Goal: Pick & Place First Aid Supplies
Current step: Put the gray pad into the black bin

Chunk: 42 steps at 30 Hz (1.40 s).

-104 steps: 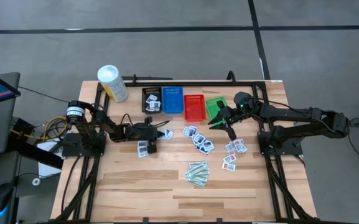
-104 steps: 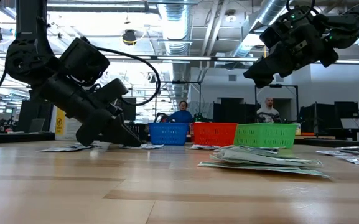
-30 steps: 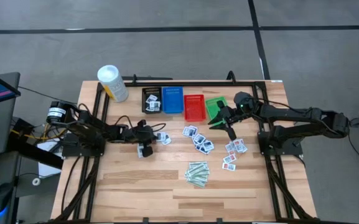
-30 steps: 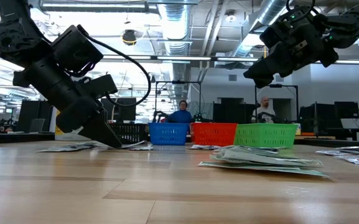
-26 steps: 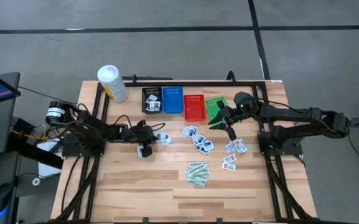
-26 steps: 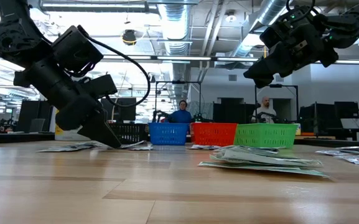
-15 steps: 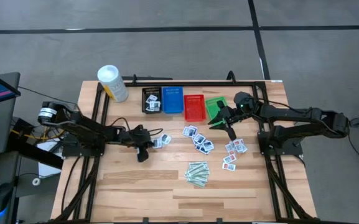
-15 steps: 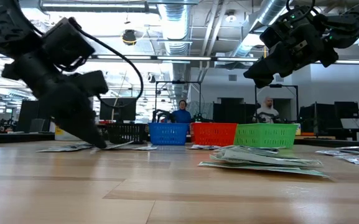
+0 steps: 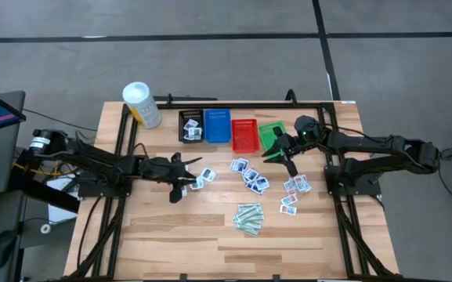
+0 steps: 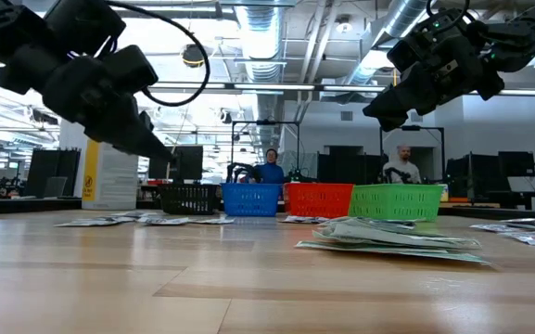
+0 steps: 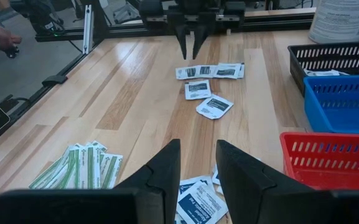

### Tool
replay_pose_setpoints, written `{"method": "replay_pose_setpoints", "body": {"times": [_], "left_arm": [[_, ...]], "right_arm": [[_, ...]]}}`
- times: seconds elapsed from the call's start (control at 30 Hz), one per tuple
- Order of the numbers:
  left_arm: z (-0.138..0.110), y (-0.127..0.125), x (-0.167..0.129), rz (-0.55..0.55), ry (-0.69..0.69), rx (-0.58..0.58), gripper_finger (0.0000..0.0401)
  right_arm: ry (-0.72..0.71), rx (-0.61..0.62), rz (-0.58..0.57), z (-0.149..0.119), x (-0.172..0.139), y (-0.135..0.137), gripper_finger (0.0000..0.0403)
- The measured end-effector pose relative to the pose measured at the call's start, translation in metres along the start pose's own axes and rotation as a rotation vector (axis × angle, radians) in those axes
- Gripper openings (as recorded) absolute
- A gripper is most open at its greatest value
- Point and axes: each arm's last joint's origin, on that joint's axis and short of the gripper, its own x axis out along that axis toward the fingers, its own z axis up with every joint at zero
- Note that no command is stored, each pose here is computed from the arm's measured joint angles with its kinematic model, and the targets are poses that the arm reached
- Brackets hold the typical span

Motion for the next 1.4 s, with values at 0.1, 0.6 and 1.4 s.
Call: {"method": "replay_pose_setpoints", "body": {"times": [0.1, 0.6, 1.4], "left_arm": [[-0.004, 0.000, 0.003, 0.008, 0.035, 0.020, 0.0100], [-0.033, -0.014, 0.021, -0.028, 0.228, 0.062, 0.0152], [-0.043, -0.012, 0.030, 0.017, 0.277, 0.212, 0.0117]], "right_arm": [[0.000, 0.000, 0.000, 0.000, 0.000, 0.000, 0.0098], [0.000, 0.000, 0.000, 0.000, 0.000, 0.000, 0.0098], [0.000, -0.001, 0.000, 0.000, 0.000, 0.000, 0.0098]]}}
